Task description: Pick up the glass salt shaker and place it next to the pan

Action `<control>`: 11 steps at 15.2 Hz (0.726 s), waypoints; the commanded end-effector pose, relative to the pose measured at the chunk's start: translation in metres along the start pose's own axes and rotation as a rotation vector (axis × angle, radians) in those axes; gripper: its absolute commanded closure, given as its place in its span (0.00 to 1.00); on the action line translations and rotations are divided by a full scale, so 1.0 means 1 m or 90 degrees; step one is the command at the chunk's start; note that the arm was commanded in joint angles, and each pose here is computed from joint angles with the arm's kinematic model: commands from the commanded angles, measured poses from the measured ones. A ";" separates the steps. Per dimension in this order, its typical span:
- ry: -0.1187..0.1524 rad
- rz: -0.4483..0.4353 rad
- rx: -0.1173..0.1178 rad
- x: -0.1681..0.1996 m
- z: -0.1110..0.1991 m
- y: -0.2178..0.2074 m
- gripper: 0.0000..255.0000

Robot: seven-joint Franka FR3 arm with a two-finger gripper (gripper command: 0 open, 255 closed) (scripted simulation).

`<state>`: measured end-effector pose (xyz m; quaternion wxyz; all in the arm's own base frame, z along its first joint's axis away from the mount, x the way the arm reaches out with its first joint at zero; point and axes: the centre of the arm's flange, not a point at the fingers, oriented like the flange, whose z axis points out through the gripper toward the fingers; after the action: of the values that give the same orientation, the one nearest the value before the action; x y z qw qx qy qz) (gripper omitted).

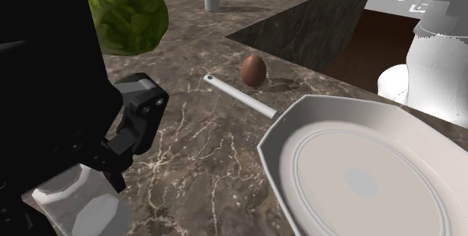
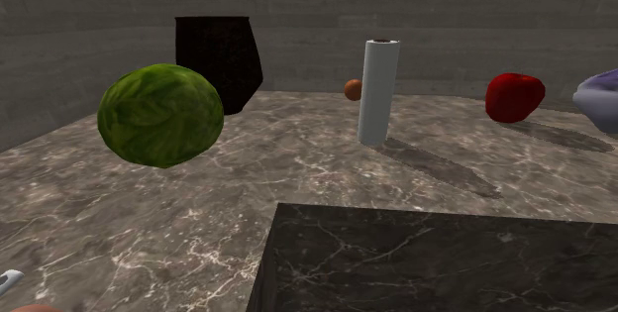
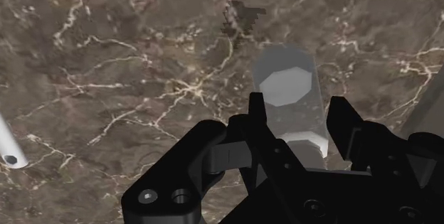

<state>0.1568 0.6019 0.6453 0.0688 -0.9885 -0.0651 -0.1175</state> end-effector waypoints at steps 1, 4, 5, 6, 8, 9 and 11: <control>0.000 0.000 0.000 -0.001 0.006 0.001 1.00; 0.000 0.000 0.000 -0.001 0.006 0.001 1.00; 0.000 0.000 0.000 -0.001 0.006 0.001 1.00; 0.000 0.000 0.000 -0.001 0.006 0.001 1.00; 0.000 0.000 0.000 -0.001 0.006 0.001 1.00; 0.000 0.000 0.000 -0.001 0.006 0.001 0.00; 0.000 0.000 0.000 -0.001 0.006 0.001 0.00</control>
<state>0.1568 0.6017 0.6391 0.0690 -0.9885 -0.0650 -0.1175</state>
